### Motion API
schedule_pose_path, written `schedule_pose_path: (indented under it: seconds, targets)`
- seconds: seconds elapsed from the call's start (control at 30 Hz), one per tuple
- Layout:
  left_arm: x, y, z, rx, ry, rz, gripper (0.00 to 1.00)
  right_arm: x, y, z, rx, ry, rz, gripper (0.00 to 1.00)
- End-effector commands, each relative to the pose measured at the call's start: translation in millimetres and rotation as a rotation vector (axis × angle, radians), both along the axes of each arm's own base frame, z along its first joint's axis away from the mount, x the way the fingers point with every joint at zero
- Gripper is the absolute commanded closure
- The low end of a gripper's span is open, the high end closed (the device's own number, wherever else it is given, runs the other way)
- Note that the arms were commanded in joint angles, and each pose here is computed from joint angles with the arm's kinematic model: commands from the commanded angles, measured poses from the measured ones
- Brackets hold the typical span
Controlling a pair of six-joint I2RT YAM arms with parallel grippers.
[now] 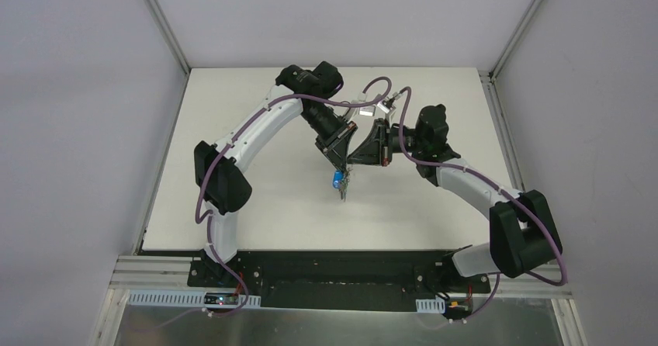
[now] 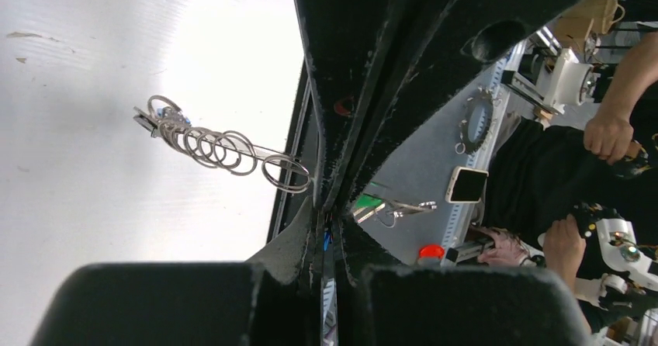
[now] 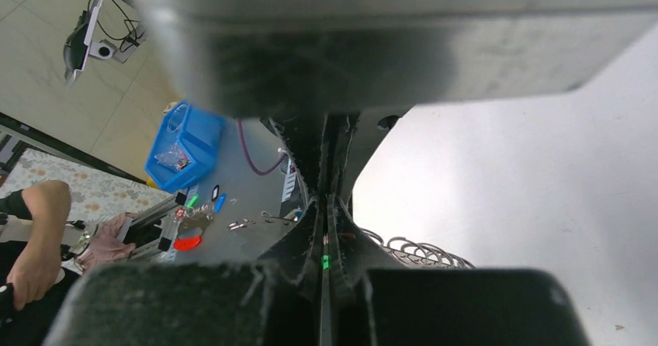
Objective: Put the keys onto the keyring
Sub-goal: Adjust the key on the keyring.
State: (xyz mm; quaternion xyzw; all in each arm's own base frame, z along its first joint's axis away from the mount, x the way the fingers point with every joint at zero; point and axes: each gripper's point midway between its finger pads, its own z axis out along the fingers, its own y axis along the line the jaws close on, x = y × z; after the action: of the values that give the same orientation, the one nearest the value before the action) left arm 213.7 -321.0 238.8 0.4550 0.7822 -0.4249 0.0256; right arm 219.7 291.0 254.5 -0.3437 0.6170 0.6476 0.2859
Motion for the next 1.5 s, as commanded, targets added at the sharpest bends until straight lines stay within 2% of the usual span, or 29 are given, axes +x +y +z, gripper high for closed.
schedule_pose_path:
  seconds: [0.0,0.27,0.4,0.63,1.0,1.23,1.47]
  targets:
    - [-8.9,-6.0,16.8,-0.061,-0.005,-0.038,1.00,4.3,4.9,12.2,0.021,-0.068,0.005,1.00]
    - [-9.3,-5.0,22.6,-0.089,-0.023,-0.036,1.00,20.2,-2.9,17.0,0.024,-0.061,-0.086,1.00]
    - [-3.5,-6.7,26.8,-0.128,-0.054,-0.008,0.89,39.0,-13.5,20.9,0.035,-0.023,-0.186,1.00]
    - [8.9,-15.4,30.8,-0.170,-0.053,0.079,0.83,54.8,-21.3,23.8,0.073,0.057,-0.272,1.00]
    - [28.5,-5.9,38.9,-0.198,-0.061,0.147,0.73,48.2,-27.2,27.1,0.091,0.022,-0.243,1.00]
    - [37.8,-1.0,51.4,-0.247,-0.088,0.175,0.61,38.8,-27.7,34.0,0.105,-0.019,-0.195,1.00]
    - [40.0,-9.0,47.3,-0.273,-0.063,0.173,0.60,36.8,-27.9,35.2,0.107,-0.023,-0.183,1.00]
